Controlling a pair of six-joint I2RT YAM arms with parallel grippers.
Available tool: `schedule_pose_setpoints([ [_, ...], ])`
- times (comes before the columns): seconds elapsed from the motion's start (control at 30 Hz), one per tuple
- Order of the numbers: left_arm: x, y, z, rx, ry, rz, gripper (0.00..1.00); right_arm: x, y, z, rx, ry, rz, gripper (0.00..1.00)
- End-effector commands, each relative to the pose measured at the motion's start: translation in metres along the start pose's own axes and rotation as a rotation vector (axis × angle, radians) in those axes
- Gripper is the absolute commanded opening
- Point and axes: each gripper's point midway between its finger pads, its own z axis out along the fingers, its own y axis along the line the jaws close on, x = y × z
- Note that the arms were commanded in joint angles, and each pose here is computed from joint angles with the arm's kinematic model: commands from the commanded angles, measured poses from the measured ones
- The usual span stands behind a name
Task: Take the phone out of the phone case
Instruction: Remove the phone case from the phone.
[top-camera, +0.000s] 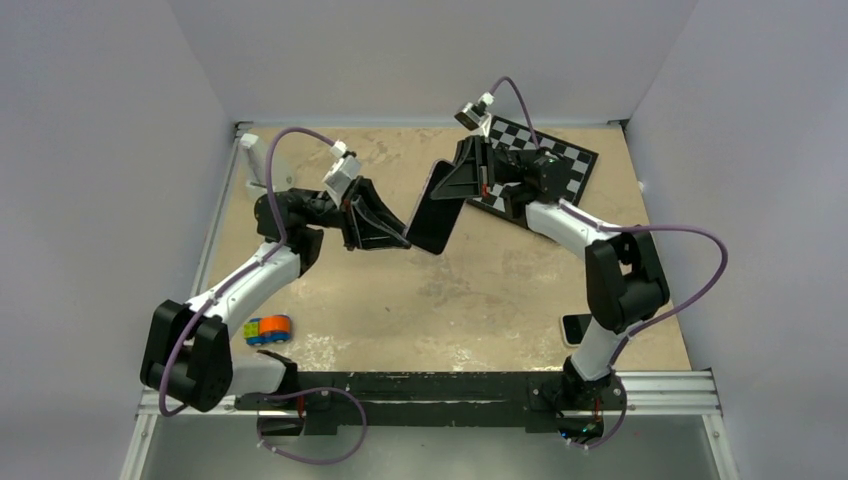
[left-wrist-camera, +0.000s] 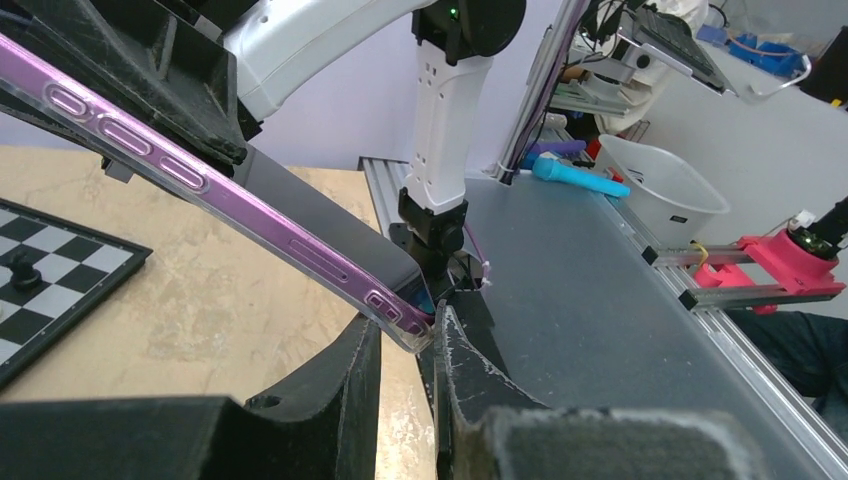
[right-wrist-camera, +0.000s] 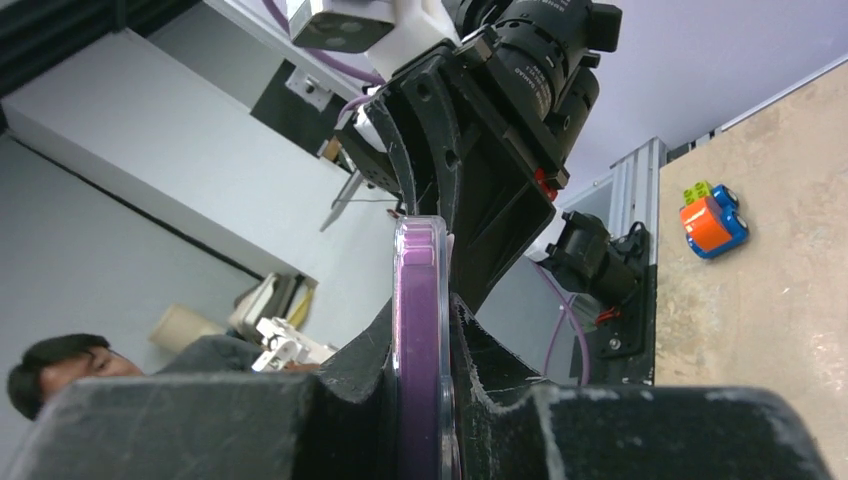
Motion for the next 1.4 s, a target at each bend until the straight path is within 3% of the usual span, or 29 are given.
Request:
schedule_pose_setpoints([
  [0.0,-0.015,-0.009,0.006,0.022,-0.024,0.264,0.00,-0.024,0.012,0.011,-0.081,-0.106,0.010,0.00],
  [0.5,-0.014,0.002,0.001,-0.117,-0.061,0.311,0.00,-0.032,-0.007,0.011,-0.075,-0.158,0.052,0.00],
  [1.1,-0.011,0.010,0.000,-0.155,-0.037,0.334,0.00,-0.031,-0.022,0.014,-0.109,-0.189,0.128,0.00],
  [1.37,-0.015,0.055,-0.019,-0.478,-0.045,0.229,0.00,-0.027,-0.015,0.017,-0.101,-0.209,0.107,0.00],
])
